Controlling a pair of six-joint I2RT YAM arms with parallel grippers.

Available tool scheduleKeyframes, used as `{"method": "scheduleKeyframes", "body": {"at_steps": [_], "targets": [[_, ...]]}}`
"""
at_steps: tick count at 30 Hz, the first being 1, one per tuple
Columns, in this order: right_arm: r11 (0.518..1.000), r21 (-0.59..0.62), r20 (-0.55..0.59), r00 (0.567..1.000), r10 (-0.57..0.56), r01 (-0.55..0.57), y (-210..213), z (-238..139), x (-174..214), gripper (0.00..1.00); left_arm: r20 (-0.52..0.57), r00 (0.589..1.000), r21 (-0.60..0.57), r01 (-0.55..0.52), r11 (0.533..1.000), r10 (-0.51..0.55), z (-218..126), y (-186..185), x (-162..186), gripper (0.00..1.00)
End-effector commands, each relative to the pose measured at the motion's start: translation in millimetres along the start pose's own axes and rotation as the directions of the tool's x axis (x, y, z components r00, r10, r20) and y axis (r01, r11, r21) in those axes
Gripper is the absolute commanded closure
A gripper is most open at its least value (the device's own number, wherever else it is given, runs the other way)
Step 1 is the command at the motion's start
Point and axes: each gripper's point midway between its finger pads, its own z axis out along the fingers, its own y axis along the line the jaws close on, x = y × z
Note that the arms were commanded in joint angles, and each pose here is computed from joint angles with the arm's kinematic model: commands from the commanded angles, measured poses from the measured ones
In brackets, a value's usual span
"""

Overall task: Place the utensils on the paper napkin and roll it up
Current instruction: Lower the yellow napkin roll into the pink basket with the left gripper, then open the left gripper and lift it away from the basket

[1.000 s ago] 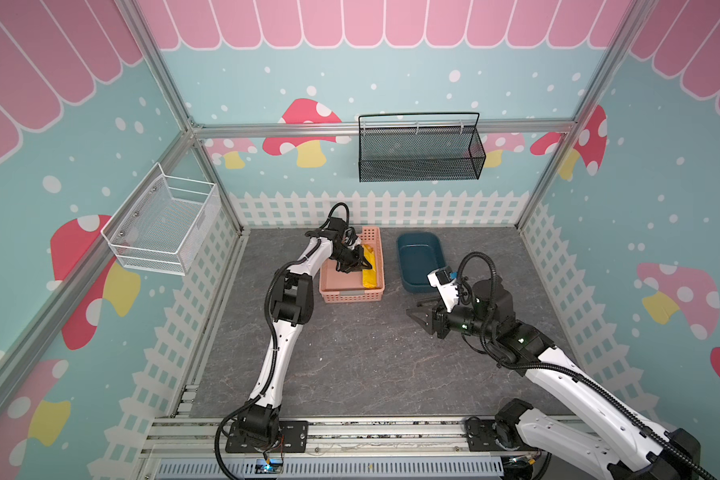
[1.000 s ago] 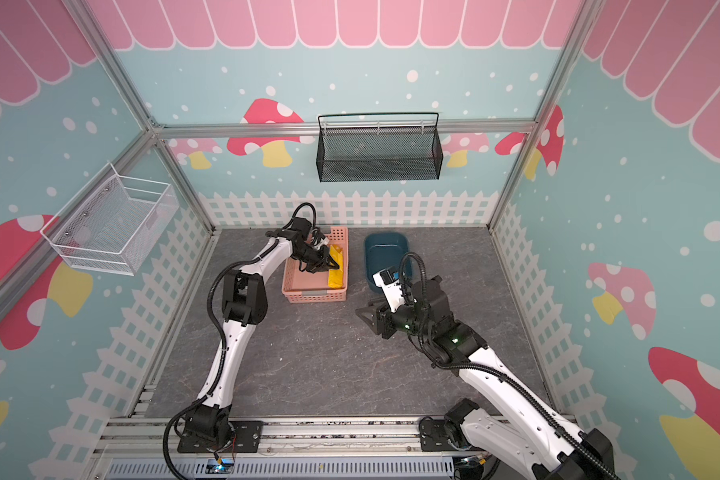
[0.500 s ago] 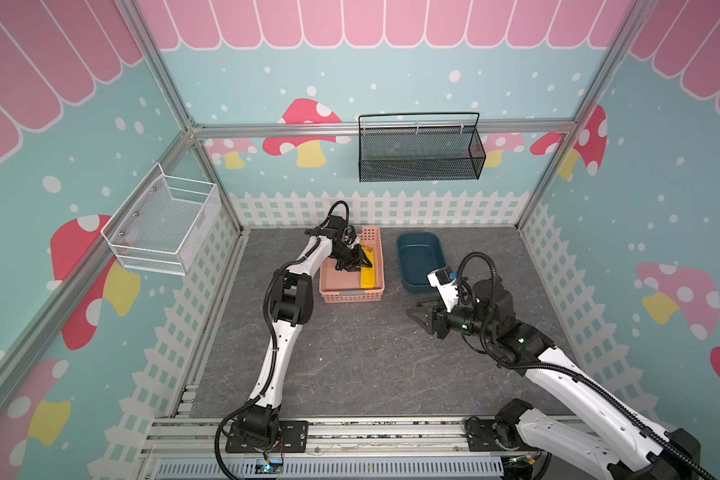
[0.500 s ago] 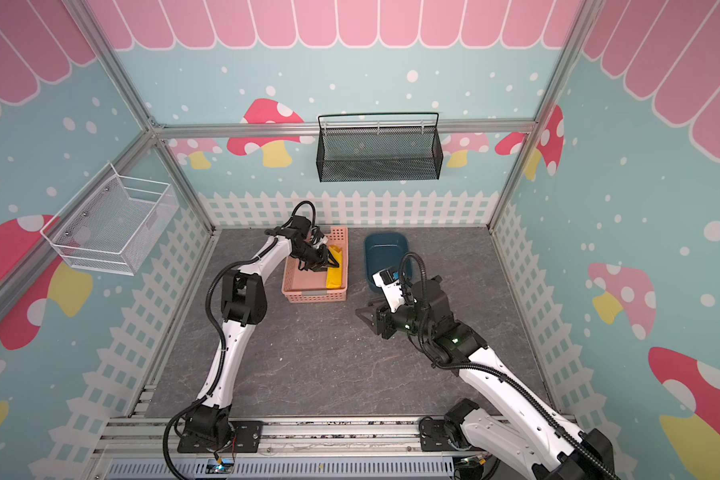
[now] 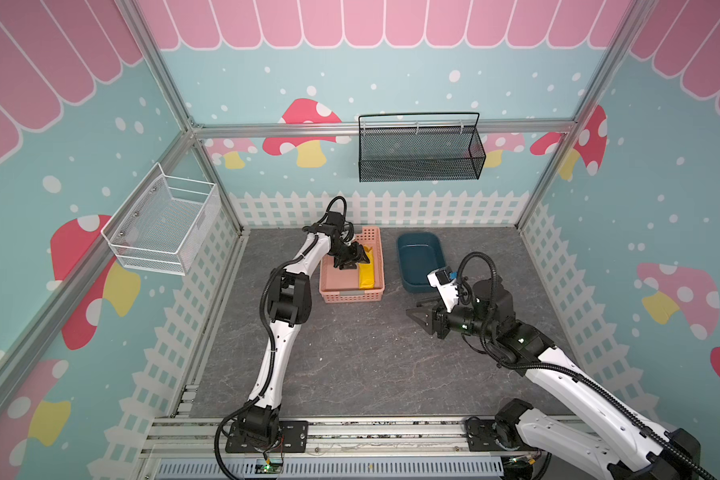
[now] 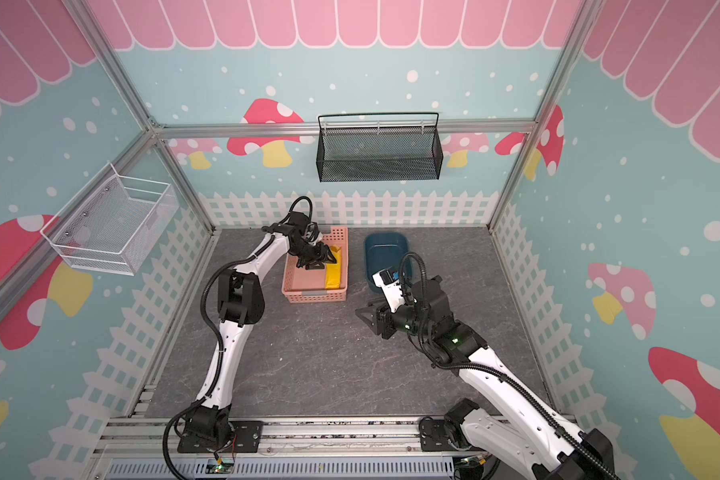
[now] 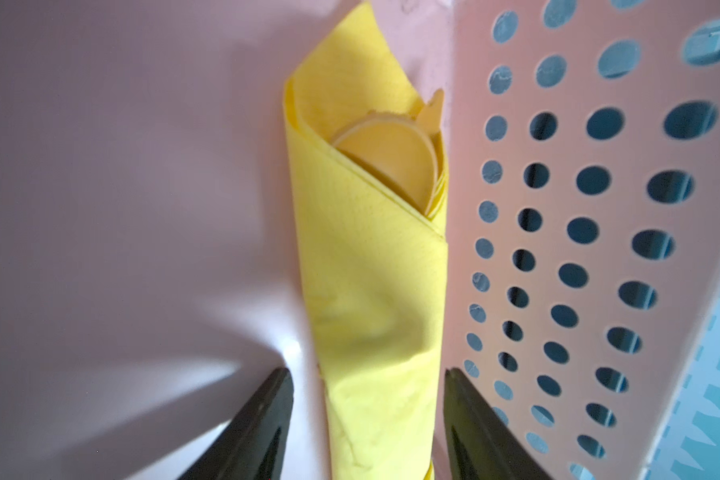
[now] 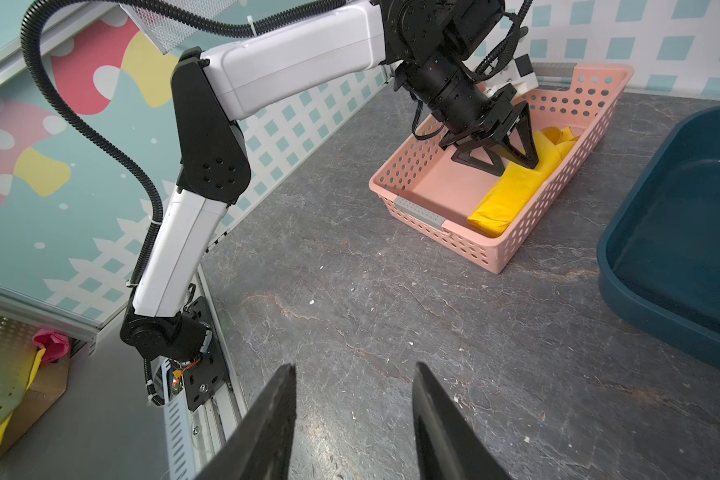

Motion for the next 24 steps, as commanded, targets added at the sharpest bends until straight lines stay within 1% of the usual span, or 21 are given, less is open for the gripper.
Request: {"method": "scheduleKeyframes", "body": {"at_steps": [1, 2, 3, 4, 5, 7, 8, 9, 16, 21, 24], "targets": [[1.000, 0.015, 0.030, 0.999, -0.018, 0.017, -1, -2, -8, 0.49, -0.013, 1.000, -0.075, -0.002, 0.997, 0.001, -10, 14, 7, 0.21], [0.999, 0.034, 0.034, 0.999, -0.013, 0.012, -4, -3, -8, 0.46, -0.010, 1.000, -0.070, -0.006, 0.998, 0.006, -12, 12, 7, 0.17], [0.998, 0.055, 0.040, 0.999, -0.009, 0.007, -8, -4, -9, 0.42, -0.011, 1.000, -0.067, -0.010, 0.998, 0.009, -13, 10, 7, 0.10], [0.997, 0.071, 0.044, 0.999, -0.009, 0.006, -10, -5, -11, 0.38, -0.010, 1.000, -0.066, -0.010, 0.998, 0.010, -14, 9, 7, 0.01], [0.995, 0.096, 0.046, 0.999, -0.009, 0.004, -14, -6, -11, 0.34, -0.008, 1.000, -0.064, -0.010, 0.998, 0.009, -16, 8, 7, 0.00], [0.991, 0.136, 0.045, 0.999, -0.008, 0.002, -20, -8, -12, 0.18, -0.005, 1.000, -0.061, -0.013, 0.998, 0.013, -20, 5, 8, 0.00], [0.987, 0.159, 0.040, 0.999, -0.006, 0.000, -24, -8, -11, 0.06, -0.003, 1.000, -0.061, -0.017, 0.998, 0.017, -22, 3, 8, 0.00], [0.983, 0.185, 0.036, 0.999, -0.005, -0.002, -28, -9, -12, 0.01, 0.000, 1.000, -0.062, -0.019, 0.998, 0.019, -25, 2, 8, 0.00], [0.970, 0.242, 0.030, 0.999, -0.040, 0.032, -36, -11, -17, 0.00, 0.052, 0.997, -0.091, -0.051, 0.995, 0.056, -54, -12, 7, 0.00], [0.957, 0.282, 0.004, 0.998, -0.066, 0.062, -47, -7, -13, 0.00, 0.131, 0.986, -0.069, -0.090, 0.993, 0.099, -85, -34, 7, 0.00], [0.944, 0.321, -0.020, 0.997, -0.078, 0.080, -58, -4, -9, 0.01, 0.189, 0.975, -0.089, -0.105, 0.991, 0.120, -105, -42, 9, 0.00]]}}
